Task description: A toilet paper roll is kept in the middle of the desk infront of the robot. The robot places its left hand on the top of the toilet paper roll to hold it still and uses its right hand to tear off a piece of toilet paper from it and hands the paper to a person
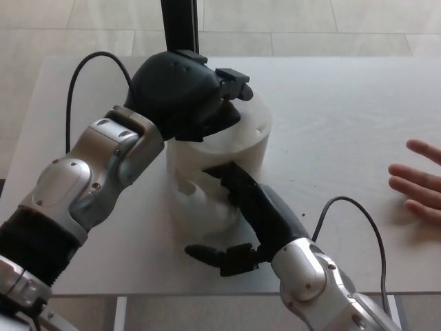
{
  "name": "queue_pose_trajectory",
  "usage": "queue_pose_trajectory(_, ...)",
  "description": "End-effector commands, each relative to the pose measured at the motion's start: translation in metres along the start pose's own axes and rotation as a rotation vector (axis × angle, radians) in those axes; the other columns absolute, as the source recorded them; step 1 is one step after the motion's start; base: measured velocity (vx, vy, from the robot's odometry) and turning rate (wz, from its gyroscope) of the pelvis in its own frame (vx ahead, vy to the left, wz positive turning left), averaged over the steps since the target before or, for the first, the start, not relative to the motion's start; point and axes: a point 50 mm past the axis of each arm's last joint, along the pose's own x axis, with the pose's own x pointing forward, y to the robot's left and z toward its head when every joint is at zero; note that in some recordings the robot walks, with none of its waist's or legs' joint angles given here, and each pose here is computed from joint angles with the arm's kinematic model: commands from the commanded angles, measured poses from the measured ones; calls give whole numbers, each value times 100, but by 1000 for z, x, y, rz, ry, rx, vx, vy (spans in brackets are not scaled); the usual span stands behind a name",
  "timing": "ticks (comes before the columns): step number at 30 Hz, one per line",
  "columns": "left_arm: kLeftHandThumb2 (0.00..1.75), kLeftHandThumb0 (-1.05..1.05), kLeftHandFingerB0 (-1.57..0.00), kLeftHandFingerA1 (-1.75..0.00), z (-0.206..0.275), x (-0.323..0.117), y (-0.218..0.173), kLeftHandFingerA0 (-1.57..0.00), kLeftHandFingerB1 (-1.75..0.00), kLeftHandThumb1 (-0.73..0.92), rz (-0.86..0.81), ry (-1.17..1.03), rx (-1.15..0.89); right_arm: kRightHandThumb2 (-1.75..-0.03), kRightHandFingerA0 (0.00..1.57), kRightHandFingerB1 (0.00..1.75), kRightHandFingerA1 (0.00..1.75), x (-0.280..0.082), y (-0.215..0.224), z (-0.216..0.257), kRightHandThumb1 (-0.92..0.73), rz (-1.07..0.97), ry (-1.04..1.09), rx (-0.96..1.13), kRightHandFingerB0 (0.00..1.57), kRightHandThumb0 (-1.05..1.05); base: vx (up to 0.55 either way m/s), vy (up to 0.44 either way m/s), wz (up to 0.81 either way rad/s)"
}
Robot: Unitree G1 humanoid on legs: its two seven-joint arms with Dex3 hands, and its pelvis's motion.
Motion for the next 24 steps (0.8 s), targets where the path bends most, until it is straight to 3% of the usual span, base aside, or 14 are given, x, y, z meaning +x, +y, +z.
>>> queue_pose_trajectory(1, 66, -54, -58, -52, -3, 3, 8, -58, -45, 87, 53, -16, 27, -69, 0, 33, 22, 0, 7, -8, -30, 158, 75, -79, 0, -90, 0, 0, 0)
queue_pose_trajectory(5, 66, -54, -57, -52, -2, 3, 7, -58, -45, 87, 56, -14, 21, -56, 0, 25, 0, 0, 11, -5, -35, 178, 71, -100, 0, -78, 0, 0, 0)
queue_pose_trajectory(9, 66, -52, -57, -51, -1, 3, 5, -59, -45, 88, 53, -13, 27, -83, 0, 43, 61, 2, 23, -1, -33, 65, 86, -61, 0, -70, 0, 0, 0)
queue_pose_trajectory(11, 66, -53, -58, -52, 0, 4, 4, -60, -46, 88, 66, -19, 27, -73, 1, 44, 69, 3, 27, 0, -48, 7, 84, -38, 0, -71, 0, 0, 0)
queue_pose_trajectory(12, 66, -53, -58, -53, 0, 4, 4, -60, -46, 88, 68, -19, 25, -57, 0, 59, 95, 4, 30, -1, -61, -36, 85, -30, 0, -63, 0, 0, 0)
queue_pose_trajectory(14, 66, -53, -58, -53, 1, 4, 3, -59, -46, 88, 69, -19, 15, -56, 14, 85, 99, 5, 32, -1, -65, -90, 92, -14, 0, -60, 0, 0, 0)
queue_pose_trajectory(15, 66, -53, -57, -53, 2, 4, 1, -58, -46, 87, 61, -16, 0, -59, 25, 100, 122, 6, 35, -1, -66, -151, 87, -4, 0, -56, 0, 0, 0)
queue_pose_trajectory(16, 66, -52, -57, -51, 3, 3, -1, -58, -45, 87, 61, -16, -10, -63, 61, 102, 164, 8, 37, -1, -74, -224, 88, 10, 9, -49, 0, 0, 0)
queue_pose_trajectory(18, 66, -52, -58, -51, 4, 3, -3, -58, -45, 86, 65, -12, -22, -67, 80, 115, 168, 12, 39, -2, -79, -295, 88, 21, 6, -45, 0, 0, 0)
queue_pose_trajectory(19, 66, -52, -59, -51, 5, 3, -4, -59, -45, 86, 66, -14, -28, -72, 81, 104, 169, 14, 38, -2, -84, -325, 101, 11, 19, -45, 0, 0, 0)
queue_pose_trajectory(20, 66, -51, -58, -49, 5, 2, -4, -58, -45, 86, 55, -12, -31, -75, 88, 87, 168, 18, 38, -4, -92, -391, 90, -6, 4, -44, 0, 0, 0)
queue_pose_trajectory(21, 66, -50, -58, -49, 5, 2, -5, -58, -44, 86, 48, -12, -30, -78, 90, 113, 162, 19, 36, -5, -92, -421, 87, -9, 1, -43, 0, 0, 0)
queue_pose_trajectory(23, 66, -50, -57, -49, 6, 2, -6, -57, -44, 85, 38, -11, -31, -79, 90, 92, 161, 21, 36, -7, -92, -452, 83, -10, 18, -44, 0, 0, 0)
queue_pose_trajectory(24, 66, -50, -57, -49, 7, 1, -7, -58, -44, 85, 38, -14, -34, -93, 95, 115, 168, 23, 34, -9, -92, -470, 92, -9, 29, -40, 0, 0, 0)
